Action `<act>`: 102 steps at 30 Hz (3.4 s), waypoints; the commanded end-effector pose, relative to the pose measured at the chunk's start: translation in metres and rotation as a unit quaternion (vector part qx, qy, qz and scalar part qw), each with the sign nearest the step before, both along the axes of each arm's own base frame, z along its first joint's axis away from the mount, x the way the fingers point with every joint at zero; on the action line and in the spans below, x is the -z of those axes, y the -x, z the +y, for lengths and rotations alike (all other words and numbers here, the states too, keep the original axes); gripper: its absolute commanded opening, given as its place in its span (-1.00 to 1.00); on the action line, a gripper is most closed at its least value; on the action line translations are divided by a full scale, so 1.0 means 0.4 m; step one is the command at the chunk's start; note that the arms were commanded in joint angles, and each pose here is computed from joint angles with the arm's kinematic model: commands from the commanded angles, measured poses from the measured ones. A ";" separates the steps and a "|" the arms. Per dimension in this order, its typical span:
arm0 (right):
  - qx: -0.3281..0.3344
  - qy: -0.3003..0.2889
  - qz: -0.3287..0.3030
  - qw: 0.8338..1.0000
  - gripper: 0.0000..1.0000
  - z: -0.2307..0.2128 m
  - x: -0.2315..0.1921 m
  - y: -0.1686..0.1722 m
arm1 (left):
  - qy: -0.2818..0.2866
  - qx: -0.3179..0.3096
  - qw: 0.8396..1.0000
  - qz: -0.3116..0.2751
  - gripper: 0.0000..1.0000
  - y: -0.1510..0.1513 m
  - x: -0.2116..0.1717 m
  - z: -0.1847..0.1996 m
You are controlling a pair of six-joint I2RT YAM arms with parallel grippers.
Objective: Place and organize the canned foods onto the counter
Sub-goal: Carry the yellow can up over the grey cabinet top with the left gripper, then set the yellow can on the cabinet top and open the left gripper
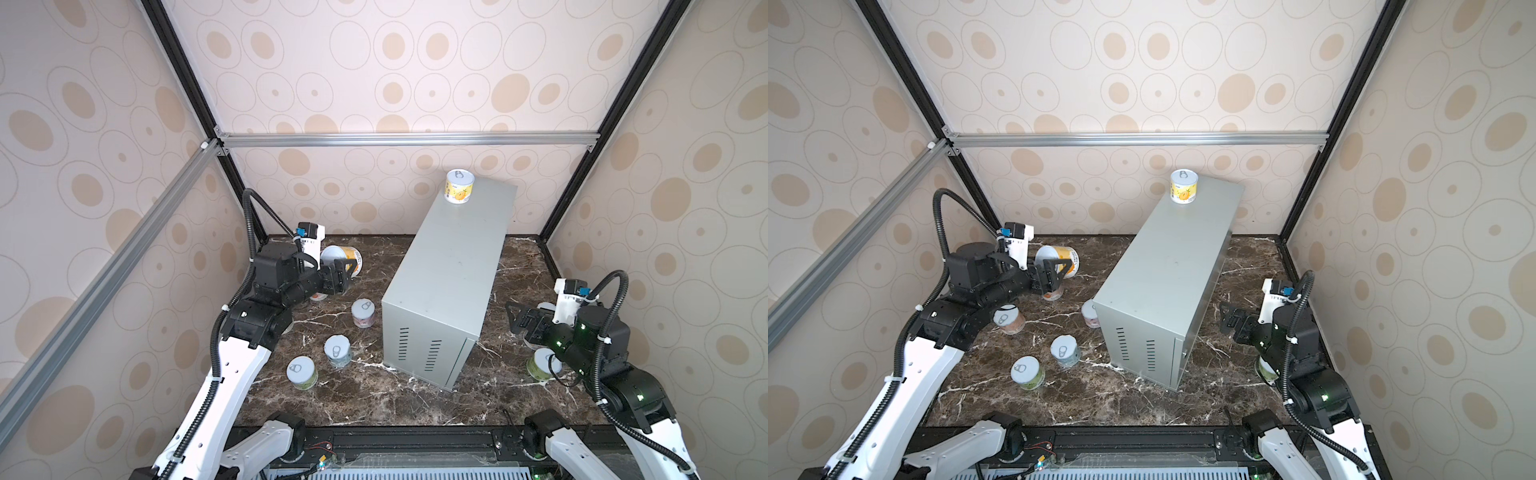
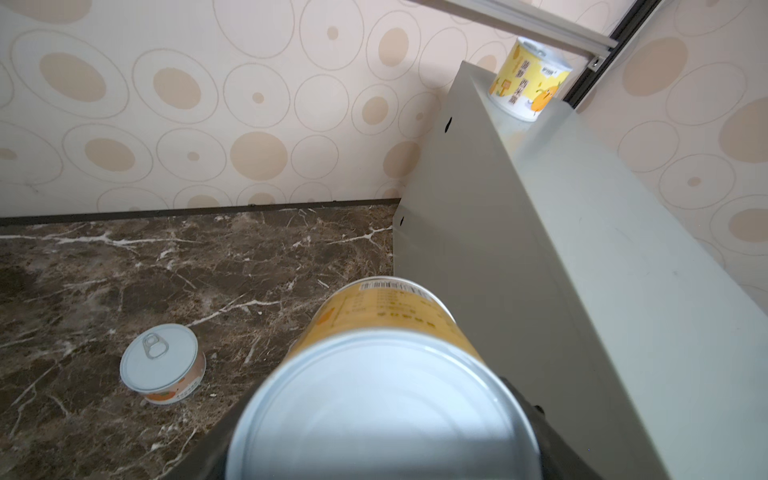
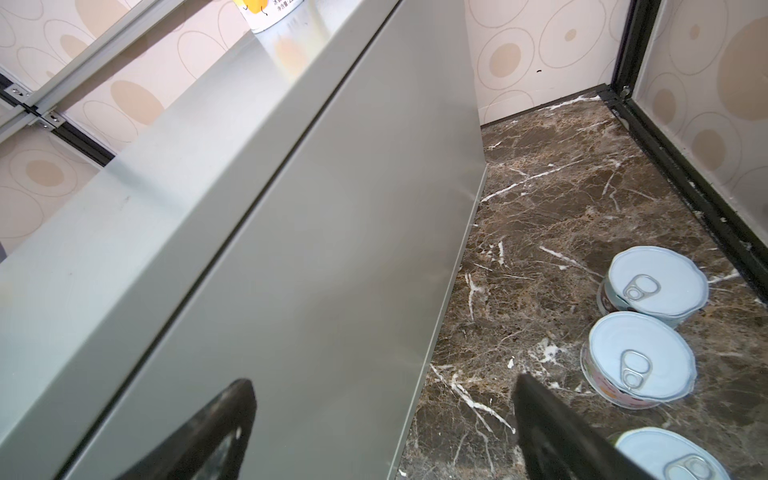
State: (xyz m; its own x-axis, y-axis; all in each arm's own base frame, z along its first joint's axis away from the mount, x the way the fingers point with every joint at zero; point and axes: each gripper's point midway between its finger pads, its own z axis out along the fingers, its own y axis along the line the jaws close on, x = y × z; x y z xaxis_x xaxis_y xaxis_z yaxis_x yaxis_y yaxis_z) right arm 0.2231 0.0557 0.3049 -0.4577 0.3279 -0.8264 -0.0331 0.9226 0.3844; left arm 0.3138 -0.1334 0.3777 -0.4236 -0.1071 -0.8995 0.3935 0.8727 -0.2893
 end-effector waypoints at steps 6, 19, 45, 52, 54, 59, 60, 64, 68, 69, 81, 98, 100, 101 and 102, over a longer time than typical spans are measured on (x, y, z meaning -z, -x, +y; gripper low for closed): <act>-0.001 0.031 -0.008 0.999 0.98 -0.012 -0.010 0.005 | 0.020 0.049 0.995 -0.089 0.02 0.007 -0.194 -0.054; -0.008 0.054 -0.008 0.998 0.98 -0.014 0.001 0.003 | -0.031 0.097 0.991 -0.089 0.01 0.001 -0.242 -0.182; -0.013 0.047 -0.001 0.999 0.98 -0.006 0.029 -0.004 | -0.167 0.167 0.968 -0.088 0.00 0.126 -0.212 -0.431; -0.016 0.044 -0.007 0.999 0.98 -0.003 0.025 -0.003 | -0.196 0.187 0.960 -0.070 0.07 0.133 -0.170 -0.485; -0.015 0.043 -0.009 0.999 0.98 -0.003 0.028 -0.001 | -0.201 0.193 0.958 -0.069 0.10 0.135 -0.166 -0.500; -0.015 0.042 -0.014 0.999 0.98 -0.006 0.028 0.008 | -0.203 0.202 0.956 -0.069 0.18 0.132 -0.168 -0.529; -0.015 0.041 -0.014 0.999 0.98 -0.006 0.029 0.009 | -0.206 0.205 0.954 -0.068 0.19 0.131 -0.165 -0.537; -0.014 0.040 -0.019 0.999 0.98 -0.009 0.026 0.016 | -0.212 0.213 0.952 -0.065 0.25 0.124 -0.157 -0.563; -0.013 0.036 -0.020 0.999 0.98 -0.010 0.026 0.020 | -0.214 0.217 0.950 -0.066 0.45 0.115 -0.155 -0.585; -0.014 0.035 -0.019 0.999 0.98 -0.009 0.026 0.021 | -0.214 0.219 0.950 -0.067 0.48 0.112 -0.155 -0.591; -0.016 0.031 -0.025 0.999 0.98 -0.009 0.025 0.032 | -0.210 0.227 0.947 -0.082 0.77 0.086 -0.164 -0.645; -0.065 0.041 -0.061 0.995 0.97 0.012 -0.090 0.078 | -0.150 0.179 0.960 -0.157 0.98 0.100 -0.327 -0.574; -0.074 0.043 -0.067 0.994 0.98 0.017 -0.110 0.088 | -0.141 0.164 0.962 -0.166 0.98 0.108 -0.340 -0.541; -0.076 0.045 -0.070 0.994 0.98 0.016 -0.118 0.092 | -0.136 0.156 0.963 -0.170 0.98 0.112 -0.344 -0.526; -0.076 0.048 -0.071 0.993 0.97 0.015 -0.124 0.095 | -0.128 0.147 0.965 -0.176 0.98 0.118 -0.350 -0.505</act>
State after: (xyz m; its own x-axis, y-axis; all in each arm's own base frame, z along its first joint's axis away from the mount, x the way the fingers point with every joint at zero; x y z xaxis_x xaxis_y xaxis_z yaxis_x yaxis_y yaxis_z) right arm 0.1904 0.0589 0.3510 -0.3622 0.2200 -0.9058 -0.1931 0.9330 0.3038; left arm 0.2773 -0.3615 0.4742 -0.1468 0.3300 -0.9325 0.7074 0.6939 0.1342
